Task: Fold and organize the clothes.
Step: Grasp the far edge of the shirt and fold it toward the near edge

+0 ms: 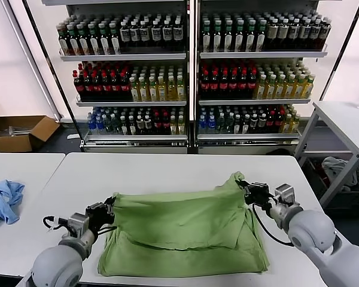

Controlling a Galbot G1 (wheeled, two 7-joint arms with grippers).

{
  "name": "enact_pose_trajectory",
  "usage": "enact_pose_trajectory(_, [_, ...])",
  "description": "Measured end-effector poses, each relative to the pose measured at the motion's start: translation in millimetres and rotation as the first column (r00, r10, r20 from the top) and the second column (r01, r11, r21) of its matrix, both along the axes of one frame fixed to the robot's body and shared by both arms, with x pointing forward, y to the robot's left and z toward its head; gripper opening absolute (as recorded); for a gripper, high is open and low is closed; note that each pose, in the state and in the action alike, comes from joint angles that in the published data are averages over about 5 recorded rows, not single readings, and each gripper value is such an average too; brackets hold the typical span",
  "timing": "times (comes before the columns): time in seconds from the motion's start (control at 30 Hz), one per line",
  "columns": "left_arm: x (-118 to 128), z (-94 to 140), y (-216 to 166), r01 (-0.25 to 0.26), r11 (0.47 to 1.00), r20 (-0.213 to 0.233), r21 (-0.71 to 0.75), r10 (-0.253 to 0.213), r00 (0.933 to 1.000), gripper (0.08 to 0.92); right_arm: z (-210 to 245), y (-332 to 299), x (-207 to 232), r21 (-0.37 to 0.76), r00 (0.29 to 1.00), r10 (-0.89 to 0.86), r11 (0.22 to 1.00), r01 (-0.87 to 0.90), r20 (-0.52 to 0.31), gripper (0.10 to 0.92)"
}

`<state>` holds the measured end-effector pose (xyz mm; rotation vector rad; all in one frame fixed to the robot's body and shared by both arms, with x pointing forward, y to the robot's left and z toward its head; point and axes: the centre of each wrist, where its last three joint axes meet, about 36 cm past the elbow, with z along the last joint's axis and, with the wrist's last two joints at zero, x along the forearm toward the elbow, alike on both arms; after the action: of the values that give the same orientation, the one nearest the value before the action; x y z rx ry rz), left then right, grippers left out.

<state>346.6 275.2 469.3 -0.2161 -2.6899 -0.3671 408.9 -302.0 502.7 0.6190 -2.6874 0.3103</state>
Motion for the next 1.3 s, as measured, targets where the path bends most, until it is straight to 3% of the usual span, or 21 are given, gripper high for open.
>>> enact_pose_trajectory(0.27, [-37.2,8.0,-12.5,-0.003,0.999,0.002,0.035,0.003,1.0,0.087,-3.8,0.0,-42.2,-0.021,1.0,0.007,1.0,-0.007,0.012,0.106])
enact_pose_trajectory(0.67, [-70.1,3.3,-22.8,0.019,0.997,-0.019,0.071,-0.018,0.9997,0.087,-23.6,-10.7,-83.4,-0.075,0.999,-0.015,0.997,0.013,-0.029,0.106])
enact_pose_trajectory(1.3, [-83.7,-28.1,-26.2,0.007,0.988,-0.048,0.153,0.0,0.9988,0.087,-64.3,8.7,-125.2,-0.057,0.991,-0.122,0.991,0.119,-0.052,0.106])
